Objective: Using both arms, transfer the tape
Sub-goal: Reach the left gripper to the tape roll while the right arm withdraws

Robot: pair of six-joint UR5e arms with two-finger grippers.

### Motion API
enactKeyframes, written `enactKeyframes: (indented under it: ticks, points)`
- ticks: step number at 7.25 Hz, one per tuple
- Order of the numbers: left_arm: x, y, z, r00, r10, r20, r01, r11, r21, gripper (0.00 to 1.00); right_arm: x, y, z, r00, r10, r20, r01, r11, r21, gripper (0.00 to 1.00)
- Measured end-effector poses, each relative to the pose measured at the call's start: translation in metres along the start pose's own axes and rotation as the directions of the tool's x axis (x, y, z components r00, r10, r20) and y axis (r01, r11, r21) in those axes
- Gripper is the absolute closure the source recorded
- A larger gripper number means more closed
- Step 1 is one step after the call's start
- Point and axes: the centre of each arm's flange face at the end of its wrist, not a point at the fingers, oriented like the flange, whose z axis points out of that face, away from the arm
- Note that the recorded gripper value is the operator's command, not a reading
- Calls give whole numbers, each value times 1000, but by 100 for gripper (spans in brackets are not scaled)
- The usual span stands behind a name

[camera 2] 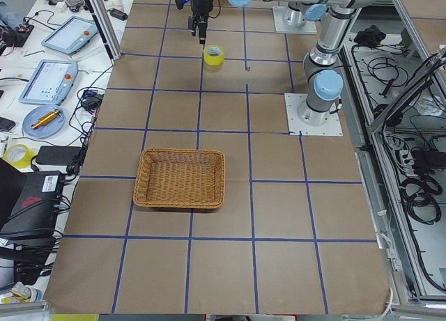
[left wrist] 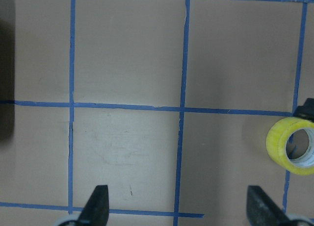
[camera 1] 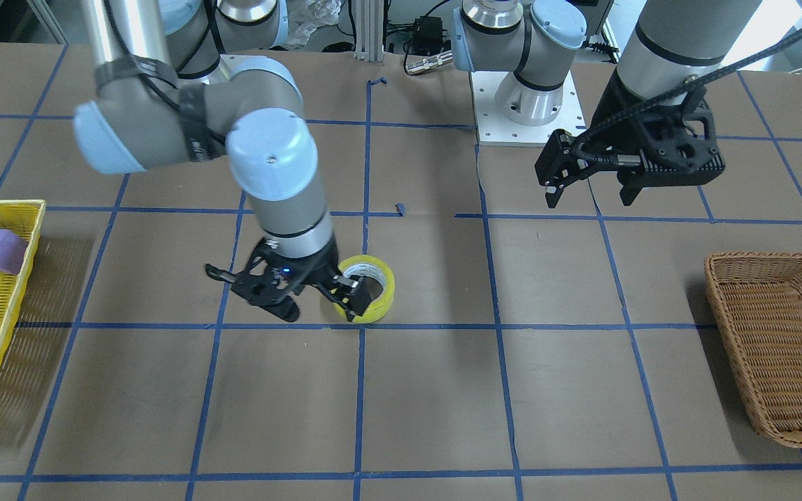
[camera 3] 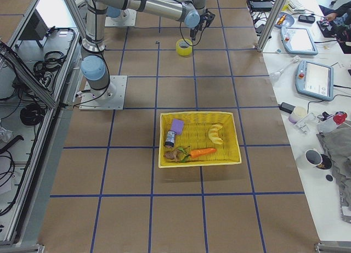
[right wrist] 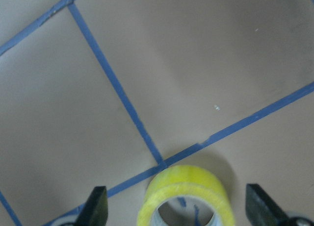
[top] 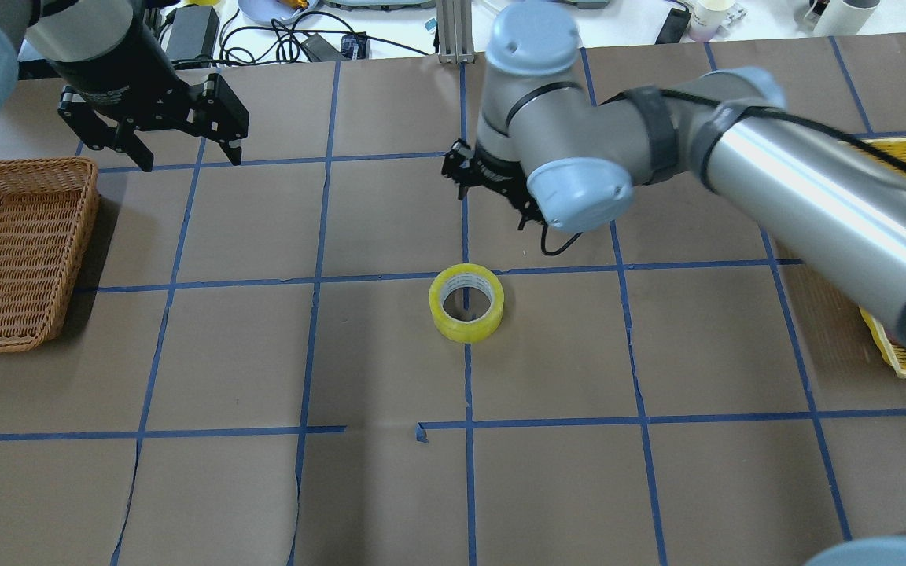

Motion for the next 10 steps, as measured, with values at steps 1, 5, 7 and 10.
enactKeyframes:
  ticks: [1, 5, 7, 10]
  points:
    - [22, 0, 13, 1000, 14, -2, -14, 1000, -9, 0, 43, -31, -40, 999, -31, -13, 31, 999, 6, 0]
    - [133, 22, 140, 993, 71, -95, -73, 997, -23, 0, 154, -38, -155, 953, -280, -111, 280, 960, -18, 0]
    - [176, 46, 211, 988, 112, -109, -116, 993, -32, 0, 162, -27, -168, 931, -343, -124, 337, 939, -62, 0]
    - [197, 44, 273, 986, 116, -116, -122, 992, -40, 12, 168, -12, -159, 907, -402, -123, 376, 907, -189, 0]
